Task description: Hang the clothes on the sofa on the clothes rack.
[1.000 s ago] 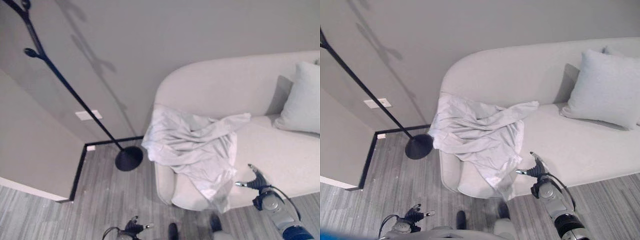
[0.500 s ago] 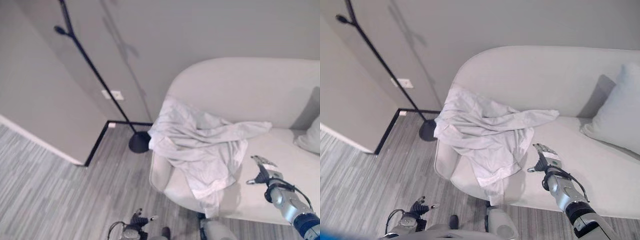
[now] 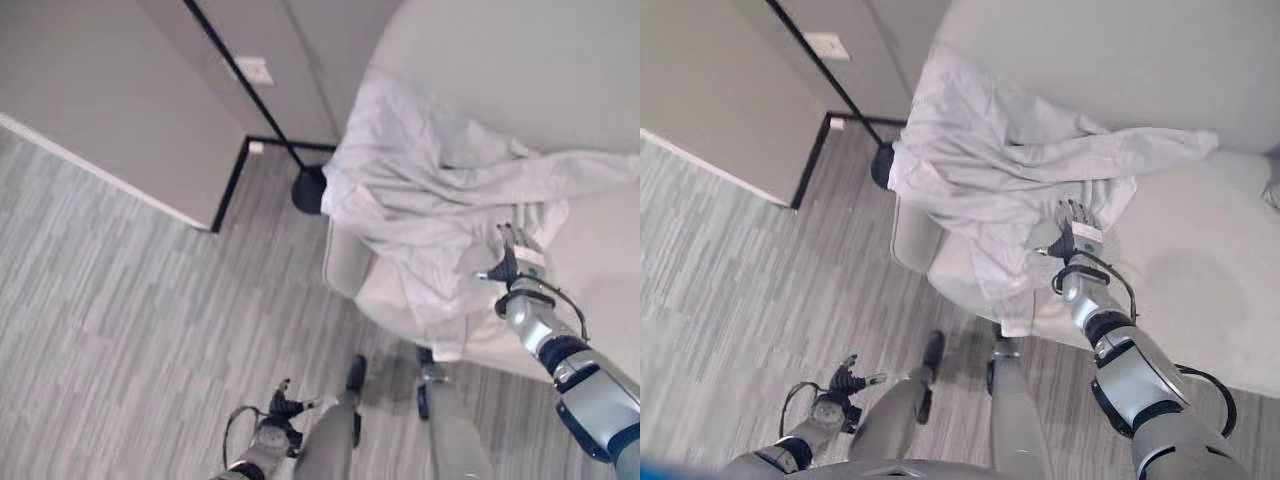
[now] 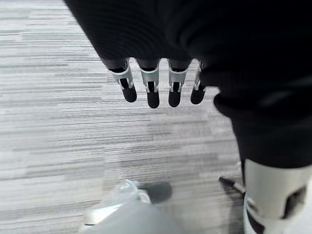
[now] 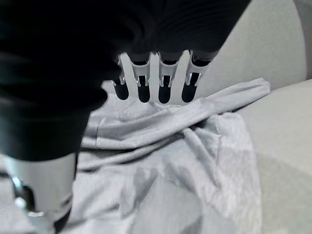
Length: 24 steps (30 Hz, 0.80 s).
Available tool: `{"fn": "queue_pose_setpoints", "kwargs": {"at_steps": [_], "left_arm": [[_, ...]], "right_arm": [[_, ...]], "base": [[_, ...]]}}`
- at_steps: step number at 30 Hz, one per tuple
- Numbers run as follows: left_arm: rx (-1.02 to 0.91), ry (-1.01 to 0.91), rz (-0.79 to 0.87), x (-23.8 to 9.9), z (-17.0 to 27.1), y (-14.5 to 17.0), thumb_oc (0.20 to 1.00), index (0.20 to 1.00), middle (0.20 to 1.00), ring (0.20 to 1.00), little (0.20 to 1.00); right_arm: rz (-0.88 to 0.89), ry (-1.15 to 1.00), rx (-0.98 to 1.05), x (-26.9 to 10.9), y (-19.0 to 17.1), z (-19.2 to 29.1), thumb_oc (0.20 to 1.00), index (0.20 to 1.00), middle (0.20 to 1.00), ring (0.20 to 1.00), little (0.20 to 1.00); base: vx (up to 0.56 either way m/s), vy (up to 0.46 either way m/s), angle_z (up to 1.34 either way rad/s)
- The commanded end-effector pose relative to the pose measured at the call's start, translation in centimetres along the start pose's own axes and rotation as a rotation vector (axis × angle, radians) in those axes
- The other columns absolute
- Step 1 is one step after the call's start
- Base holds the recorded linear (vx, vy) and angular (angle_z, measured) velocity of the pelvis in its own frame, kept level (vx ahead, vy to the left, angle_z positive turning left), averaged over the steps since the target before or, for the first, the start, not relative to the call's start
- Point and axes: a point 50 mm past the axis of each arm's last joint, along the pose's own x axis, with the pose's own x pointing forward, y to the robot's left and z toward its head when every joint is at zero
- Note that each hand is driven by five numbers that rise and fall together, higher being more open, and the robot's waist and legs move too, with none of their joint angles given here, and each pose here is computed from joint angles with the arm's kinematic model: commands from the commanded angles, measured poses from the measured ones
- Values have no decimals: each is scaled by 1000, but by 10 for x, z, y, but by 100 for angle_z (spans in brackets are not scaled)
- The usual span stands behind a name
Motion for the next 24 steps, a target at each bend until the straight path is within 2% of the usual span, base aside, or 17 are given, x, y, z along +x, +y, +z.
{"fn": "queue_pose_setpoints", "kwargs": {"at_steps": [1,2,3,10,18,19,24], "left_arm": [[-69,-53,49,0,8,4,1000,1000,1000,1000,1000],[-69,-53,49,0,8,4,1000,1000,1000,1000,1000],[-82,-140,47,3,30,5,1000,1000,1000,1000,1000],[-116,-214,47,6,52,8,1000,1000,1000,1000,1000],[-111,-360,38,3,80,12,1000,1000,1000,1000,1000],[-86,-360,53,3,79,12,1000,1000,1000,1000,1000],[-24,-332,103,5,73,16,1000,1000,1000,1000,1000]], "right_arm": [[-135,42,33,16,-29,-8,1000,1000,1000,1000,1000],[-135,42,33,16,-29,-8,1000,1000,1000,1000,1000],[-171,53,51,25,-43,-8,1000,1000,1000,1000,1000],[-182,50,116,35,-54,-1,1000,1000,1000,1000,1000],[-140,95,-95,38,-64,-24,1000,1000,1000,1000,1000],[-171,157,-84,36,-66,-33,1000,1000,1000,1000,1000],[-172,158,-119,24,-51,-39,1000,1000,1000,1000,1000]], "base": [[-35,42,6],[-55,59,-7],[-42,38,-9],[-18,33,9],[-4,20,7],[-2,38,7],[9,21,2]]}}
